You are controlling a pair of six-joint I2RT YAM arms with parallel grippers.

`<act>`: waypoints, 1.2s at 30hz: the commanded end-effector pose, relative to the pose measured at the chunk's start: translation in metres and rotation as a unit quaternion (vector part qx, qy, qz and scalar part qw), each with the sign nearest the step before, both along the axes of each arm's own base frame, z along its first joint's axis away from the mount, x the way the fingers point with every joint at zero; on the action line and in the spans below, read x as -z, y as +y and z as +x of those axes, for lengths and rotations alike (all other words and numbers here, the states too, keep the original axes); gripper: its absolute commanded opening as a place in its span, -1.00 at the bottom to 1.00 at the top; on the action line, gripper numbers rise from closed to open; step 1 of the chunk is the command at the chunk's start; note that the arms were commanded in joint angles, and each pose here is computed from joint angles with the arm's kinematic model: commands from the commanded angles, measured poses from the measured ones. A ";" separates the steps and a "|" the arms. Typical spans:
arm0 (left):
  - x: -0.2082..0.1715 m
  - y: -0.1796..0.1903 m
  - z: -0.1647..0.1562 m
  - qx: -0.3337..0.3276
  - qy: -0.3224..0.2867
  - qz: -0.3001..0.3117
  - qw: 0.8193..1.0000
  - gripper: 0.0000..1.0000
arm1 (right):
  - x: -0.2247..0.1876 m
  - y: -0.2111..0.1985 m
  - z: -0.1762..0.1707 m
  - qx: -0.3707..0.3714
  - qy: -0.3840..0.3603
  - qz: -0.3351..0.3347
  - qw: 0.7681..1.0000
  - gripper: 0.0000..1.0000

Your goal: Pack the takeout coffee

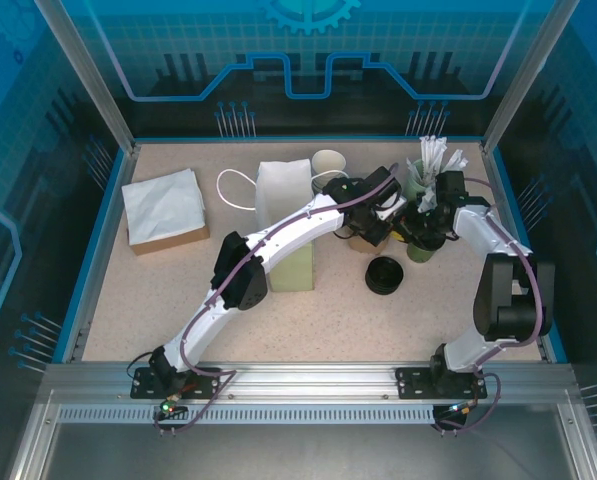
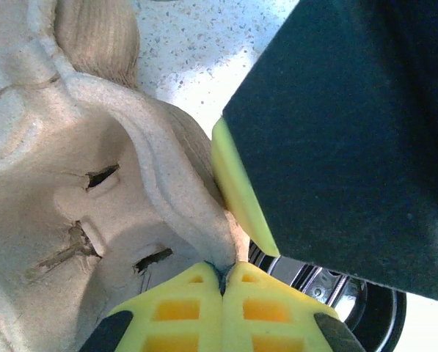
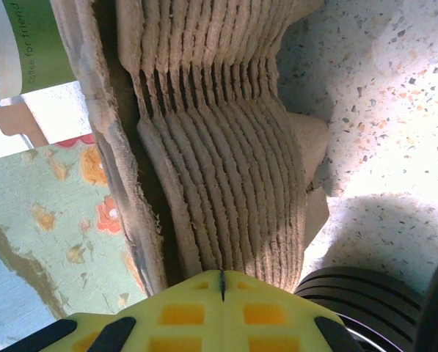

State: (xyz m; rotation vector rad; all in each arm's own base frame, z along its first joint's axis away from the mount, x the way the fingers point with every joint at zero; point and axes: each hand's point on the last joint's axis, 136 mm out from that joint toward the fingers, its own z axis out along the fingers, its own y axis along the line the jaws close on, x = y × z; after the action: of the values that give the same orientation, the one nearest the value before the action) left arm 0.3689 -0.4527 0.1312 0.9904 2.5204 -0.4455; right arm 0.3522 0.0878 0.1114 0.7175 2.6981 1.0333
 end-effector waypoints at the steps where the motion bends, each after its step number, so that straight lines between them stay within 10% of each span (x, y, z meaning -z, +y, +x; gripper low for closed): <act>1: -0.023 0.004 0.004 -0.001 -0.018 -0.009 1.000 -1.00 | 0.014 0.007 -0.008 -0.010 0.023 -0.005 1.000 -0.95; 36: -0.077 0.009 0.013 -0.016 -0.075 -0.038 0.996 -1.00 | 0.030 0.011 -0.010 -0.021 0.040 -0.016 0.999 -0.95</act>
State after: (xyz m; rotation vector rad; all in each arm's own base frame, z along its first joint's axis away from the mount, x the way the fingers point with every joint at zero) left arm 0.3750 -0.4439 0.1381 0.9671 2.5103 -0.3698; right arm 0.3579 0.0944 0.1062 0.6779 2.7004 1.0229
